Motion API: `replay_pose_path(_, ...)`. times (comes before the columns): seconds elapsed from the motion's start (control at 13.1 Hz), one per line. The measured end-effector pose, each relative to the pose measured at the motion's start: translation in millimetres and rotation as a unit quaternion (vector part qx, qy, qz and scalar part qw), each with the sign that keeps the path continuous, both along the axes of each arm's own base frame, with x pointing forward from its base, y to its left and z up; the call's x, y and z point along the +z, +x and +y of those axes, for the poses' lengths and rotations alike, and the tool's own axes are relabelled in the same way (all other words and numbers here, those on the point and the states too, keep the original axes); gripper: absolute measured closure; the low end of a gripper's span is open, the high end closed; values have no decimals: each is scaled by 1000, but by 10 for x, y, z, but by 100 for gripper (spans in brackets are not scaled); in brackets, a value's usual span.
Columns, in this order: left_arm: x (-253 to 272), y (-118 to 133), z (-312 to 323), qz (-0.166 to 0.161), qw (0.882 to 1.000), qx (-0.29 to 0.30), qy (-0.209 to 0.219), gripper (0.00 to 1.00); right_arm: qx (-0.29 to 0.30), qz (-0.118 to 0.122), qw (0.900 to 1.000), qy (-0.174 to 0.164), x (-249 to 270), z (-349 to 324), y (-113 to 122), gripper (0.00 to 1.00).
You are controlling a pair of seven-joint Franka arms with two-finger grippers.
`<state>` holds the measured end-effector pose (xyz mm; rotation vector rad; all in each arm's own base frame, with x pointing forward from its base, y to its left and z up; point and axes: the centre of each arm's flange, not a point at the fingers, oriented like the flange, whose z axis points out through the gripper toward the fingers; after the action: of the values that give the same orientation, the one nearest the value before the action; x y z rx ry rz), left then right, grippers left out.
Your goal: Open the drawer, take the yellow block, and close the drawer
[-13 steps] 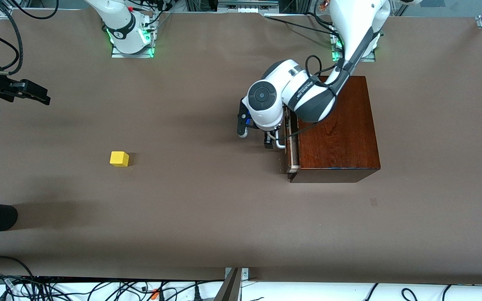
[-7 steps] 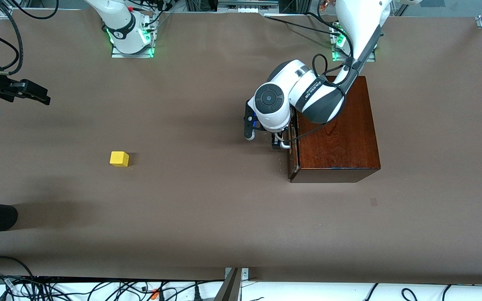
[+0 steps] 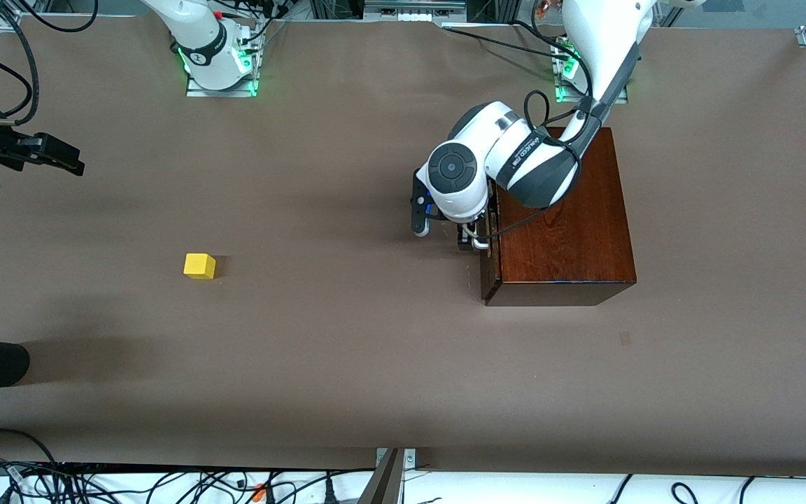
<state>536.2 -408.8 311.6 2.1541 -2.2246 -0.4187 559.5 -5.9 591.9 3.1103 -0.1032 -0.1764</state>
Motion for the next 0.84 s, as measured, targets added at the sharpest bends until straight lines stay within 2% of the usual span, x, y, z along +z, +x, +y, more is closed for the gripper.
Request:
replay_pose_path(0.61, 48, 19, 13, -6, 1000, 17, 1, 0, 0, -6, 1000, 0, 7, 3, 14, 0)
replay_pose_path(0.84, 369, 81, 25, -25, 994, 103, -14, 0, 1, -7, 1000, 0, 7, 5, 18, 0)
